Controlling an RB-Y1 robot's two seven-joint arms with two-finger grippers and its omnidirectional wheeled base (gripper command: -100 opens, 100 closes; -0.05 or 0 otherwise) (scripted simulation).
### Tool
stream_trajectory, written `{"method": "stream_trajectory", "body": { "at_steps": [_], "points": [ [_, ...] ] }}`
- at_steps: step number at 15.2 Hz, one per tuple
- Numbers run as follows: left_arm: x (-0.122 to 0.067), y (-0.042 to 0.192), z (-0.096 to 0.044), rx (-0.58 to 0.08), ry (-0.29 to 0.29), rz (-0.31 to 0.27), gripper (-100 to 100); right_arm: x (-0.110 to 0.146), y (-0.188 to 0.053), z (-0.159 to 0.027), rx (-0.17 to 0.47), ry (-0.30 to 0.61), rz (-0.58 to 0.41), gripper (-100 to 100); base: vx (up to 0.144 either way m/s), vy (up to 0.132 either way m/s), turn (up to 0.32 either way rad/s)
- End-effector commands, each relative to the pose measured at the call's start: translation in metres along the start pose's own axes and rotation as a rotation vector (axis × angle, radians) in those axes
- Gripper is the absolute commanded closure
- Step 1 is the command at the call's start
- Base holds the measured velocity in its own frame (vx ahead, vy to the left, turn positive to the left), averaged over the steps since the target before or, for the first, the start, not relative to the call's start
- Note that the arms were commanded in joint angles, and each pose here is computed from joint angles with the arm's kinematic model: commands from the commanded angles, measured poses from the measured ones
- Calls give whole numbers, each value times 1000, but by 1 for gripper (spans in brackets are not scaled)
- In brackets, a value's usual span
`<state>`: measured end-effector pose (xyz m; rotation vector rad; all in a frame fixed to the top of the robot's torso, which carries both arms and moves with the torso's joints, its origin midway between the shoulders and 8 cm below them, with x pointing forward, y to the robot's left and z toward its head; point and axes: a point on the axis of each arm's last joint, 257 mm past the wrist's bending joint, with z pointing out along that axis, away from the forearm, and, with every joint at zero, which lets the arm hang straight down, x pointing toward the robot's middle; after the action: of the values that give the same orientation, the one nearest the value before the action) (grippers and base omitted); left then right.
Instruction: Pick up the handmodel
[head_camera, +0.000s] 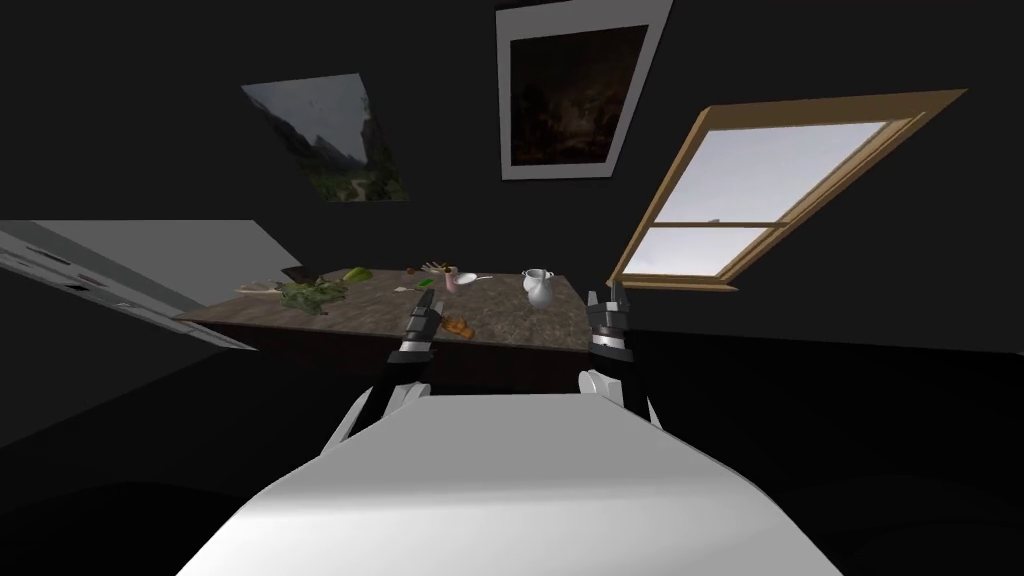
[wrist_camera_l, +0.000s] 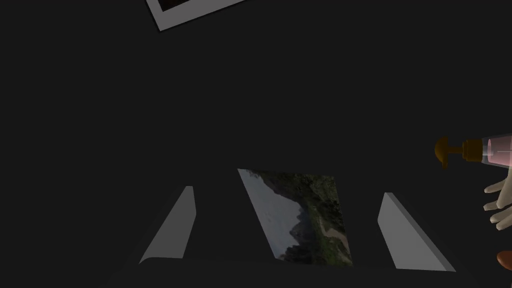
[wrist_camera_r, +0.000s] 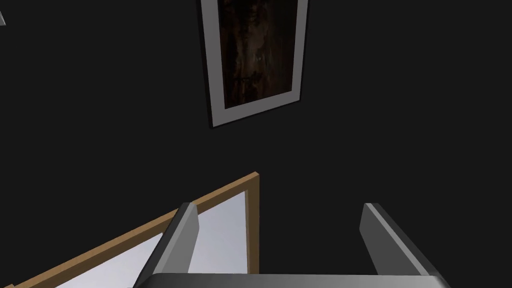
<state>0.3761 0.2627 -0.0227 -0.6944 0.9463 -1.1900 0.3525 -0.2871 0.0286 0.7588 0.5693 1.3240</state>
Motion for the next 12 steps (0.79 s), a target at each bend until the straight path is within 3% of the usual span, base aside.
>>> {"method": "stream_trajectory", "body": {
  "at_steps": [1,12],
  "points": [
    [0,9,1,-40,16,6,-100,0,0,0,0,0,0,0,-4,48,-137],
    [-5,45,2,-203,55,24,-100,0,0,0,0,0,0,0,-2,56,-136]
  ]
}}
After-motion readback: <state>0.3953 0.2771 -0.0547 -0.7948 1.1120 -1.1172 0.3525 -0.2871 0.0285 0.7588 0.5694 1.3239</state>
